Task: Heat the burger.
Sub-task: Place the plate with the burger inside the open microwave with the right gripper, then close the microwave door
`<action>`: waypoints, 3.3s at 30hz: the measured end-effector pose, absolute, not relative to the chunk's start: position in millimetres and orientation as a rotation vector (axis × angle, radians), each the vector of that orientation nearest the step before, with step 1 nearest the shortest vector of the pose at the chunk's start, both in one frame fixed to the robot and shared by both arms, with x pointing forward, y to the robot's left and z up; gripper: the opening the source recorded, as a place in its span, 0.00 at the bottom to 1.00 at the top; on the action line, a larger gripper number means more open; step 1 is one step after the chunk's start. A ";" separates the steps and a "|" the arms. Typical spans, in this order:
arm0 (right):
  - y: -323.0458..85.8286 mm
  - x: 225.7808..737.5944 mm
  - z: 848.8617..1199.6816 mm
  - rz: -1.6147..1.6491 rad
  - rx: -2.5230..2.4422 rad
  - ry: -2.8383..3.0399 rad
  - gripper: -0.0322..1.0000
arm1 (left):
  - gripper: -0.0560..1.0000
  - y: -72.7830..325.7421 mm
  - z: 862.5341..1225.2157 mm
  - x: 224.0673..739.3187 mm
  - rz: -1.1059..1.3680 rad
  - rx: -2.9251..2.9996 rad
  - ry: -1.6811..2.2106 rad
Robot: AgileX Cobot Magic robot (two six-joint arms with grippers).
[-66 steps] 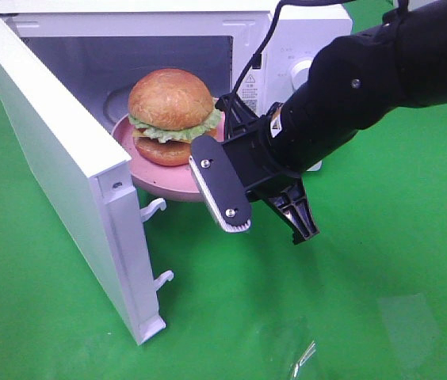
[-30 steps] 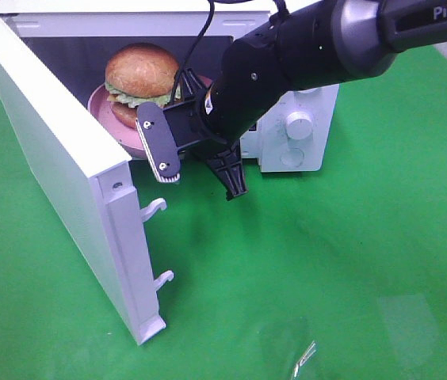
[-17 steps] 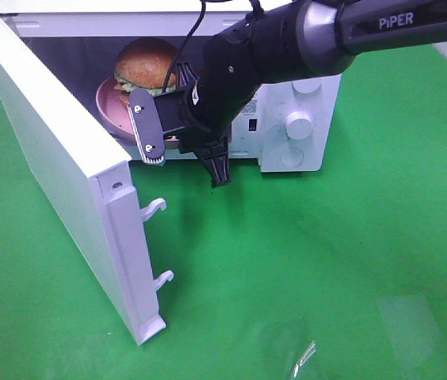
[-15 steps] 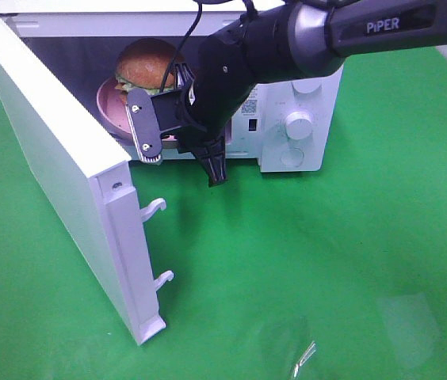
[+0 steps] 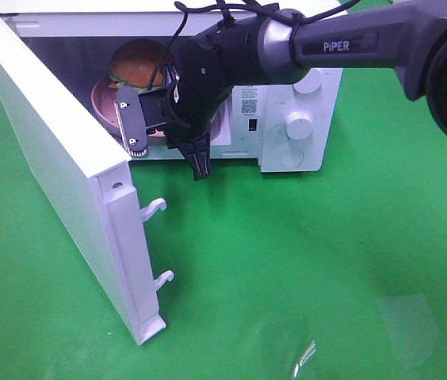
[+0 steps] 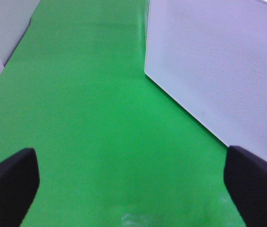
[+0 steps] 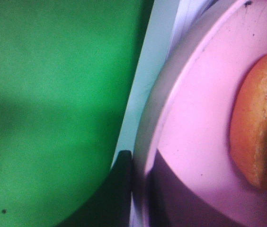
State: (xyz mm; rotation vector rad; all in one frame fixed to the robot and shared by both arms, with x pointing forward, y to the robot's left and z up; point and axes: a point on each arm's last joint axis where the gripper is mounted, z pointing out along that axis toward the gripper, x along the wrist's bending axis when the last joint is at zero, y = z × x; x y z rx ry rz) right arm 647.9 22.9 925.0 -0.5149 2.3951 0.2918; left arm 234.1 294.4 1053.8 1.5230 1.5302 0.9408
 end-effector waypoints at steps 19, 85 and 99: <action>27.7 664.1 919.5 0.318 -0.457 2.367 0.10 | 0.98 294.4 1053.8 234.1 0.941 1.523 1.530; -7.2 601.1 961.0 0.422 -0.375 2.361 0.78 | 0.98 294.4 1053.8 234.1 0.941 1.523 1.530; -49.0 550.3 991.3 0.459 -0.265 2.400 0.77 | 0.98 294.4 1053.8 234.1 0.941 1.523 1.530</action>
